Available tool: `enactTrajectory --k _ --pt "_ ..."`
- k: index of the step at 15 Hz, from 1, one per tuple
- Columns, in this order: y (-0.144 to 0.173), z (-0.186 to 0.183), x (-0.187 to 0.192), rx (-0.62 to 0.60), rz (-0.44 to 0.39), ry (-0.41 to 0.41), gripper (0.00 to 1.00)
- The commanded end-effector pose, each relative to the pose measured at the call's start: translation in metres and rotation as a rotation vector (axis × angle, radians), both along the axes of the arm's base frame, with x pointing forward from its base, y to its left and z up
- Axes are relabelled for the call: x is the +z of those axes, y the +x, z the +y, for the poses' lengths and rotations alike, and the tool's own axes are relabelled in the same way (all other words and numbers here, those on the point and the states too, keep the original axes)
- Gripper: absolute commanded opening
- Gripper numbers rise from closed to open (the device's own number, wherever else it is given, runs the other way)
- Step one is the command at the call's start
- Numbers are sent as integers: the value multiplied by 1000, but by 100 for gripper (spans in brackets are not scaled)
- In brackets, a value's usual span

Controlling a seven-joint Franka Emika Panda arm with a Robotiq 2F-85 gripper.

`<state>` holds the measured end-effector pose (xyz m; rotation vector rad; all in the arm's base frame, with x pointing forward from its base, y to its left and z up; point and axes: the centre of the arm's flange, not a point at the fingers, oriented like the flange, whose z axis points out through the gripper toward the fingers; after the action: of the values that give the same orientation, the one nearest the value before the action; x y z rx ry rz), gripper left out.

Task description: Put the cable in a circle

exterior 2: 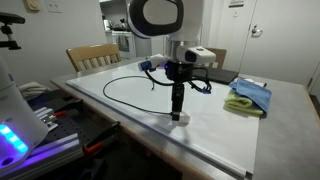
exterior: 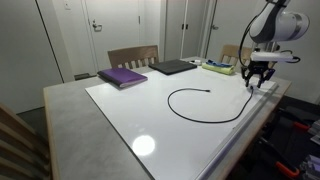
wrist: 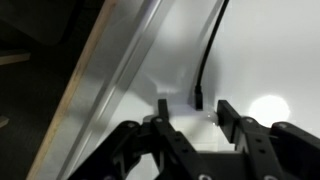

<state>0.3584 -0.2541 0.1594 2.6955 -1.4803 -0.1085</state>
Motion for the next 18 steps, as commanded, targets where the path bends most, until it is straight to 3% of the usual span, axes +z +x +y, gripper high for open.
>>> enactTrajectory --k 1,3,5,11,14,15,18 --pt "3 6 -5 27 -20 -11 25" --pt "16 13 -6 55 -15 -18 25" --pt "29 21 -10 79 42 -10 25" --pt "89 53 -15 273 111 -58 25" --pt "115 72 -13 169 164 -162 25" --pt "94 64 -4 201 118 -113 50" --pt "110 75 -5 172 133 -154 50"
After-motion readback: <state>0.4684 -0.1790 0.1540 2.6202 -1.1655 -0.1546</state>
